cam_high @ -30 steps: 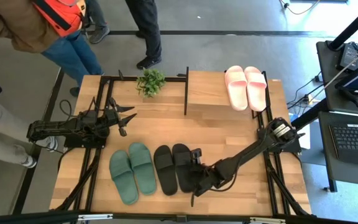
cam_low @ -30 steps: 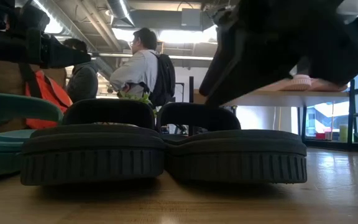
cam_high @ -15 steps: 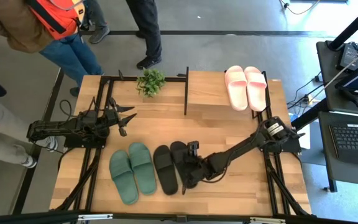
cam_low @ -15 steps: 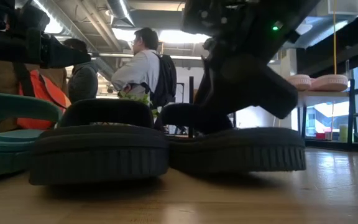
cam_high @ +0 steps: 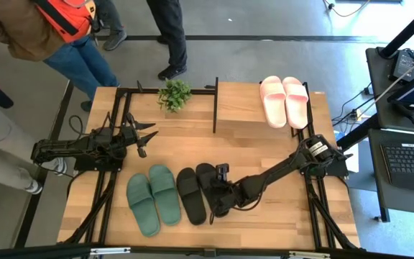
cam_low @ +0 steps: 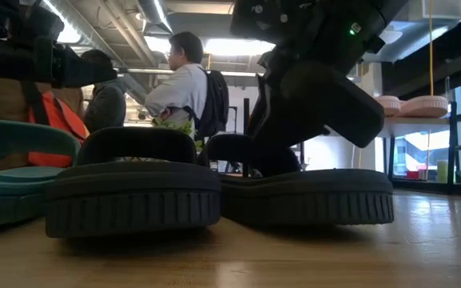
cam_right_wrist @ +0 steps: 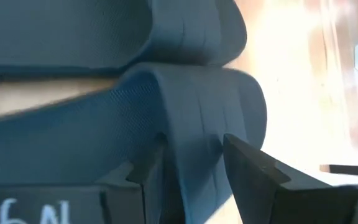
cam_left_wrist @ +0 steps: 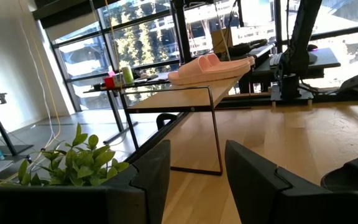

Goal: Pick and place slides into the shelf
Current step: Put the right black slide under the shelf

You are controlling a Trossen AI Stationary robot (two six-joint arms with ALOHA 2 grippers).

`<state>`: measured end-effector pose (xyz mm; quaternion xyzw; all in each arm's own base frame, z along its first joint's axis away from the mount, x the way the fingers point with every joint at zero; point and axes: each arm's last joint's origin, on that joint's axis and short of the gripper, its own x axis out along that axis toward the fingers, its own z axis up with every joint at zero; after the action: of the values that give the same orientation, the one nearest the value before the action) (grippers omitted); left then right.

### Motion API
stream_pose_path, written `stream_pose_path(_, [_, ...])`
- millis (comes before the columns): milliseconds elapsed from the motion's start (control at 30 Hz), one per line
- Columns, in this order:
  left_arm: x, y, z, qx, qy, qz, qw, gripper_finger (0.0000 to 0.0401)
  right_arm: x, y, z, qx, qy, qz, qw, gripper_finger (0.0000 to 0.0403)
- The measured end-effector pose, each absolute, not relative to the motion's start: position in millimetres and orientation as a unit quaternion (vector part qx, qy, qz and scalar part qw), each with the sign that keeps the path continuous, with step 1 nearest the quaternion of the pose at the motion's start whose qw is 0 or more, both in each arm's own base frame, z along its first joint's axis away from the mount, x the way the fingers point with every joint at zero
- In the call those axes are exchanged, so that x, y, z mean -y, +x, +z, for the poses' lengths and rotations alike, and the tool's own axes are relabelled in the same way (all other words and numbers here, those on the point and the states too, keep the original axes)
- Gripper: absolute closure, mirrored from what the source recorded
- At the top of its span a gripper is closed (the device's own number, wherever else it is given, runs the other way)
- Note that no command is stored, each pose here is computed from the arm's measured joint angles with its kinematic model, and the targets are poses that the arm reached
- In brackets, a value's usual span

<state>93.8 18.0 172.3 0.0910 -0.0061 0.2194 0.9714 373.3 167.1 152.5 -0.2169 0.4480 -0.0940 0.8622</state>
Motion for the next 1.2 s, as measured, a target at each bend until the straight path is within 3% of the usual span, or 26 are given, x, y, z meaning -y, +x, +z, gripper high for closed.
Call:
stream_pose_path(567, [-18.1,93.9,172.3,0.006,0.091,0.219,0.971,0.0256,-168.8,375.5,154.0,-0.439,-0.207,-0.086,0.87,0.0252])
stream_pose_path(1067, [-18.1,93.8,172.3,0.006,0.09,0.219,0.971,0.0256,-168.0,375.1,154.8,-0.439,-0.224,-0.087,0.866,0.038])
stream_pose_path(1200, [-18.0,93.8,172.3,0.006,0.09,0.219,0.971,0.0256,-168.5,375.4,155.0,-0.437,-0.222,-0.086,0.867,0.039])
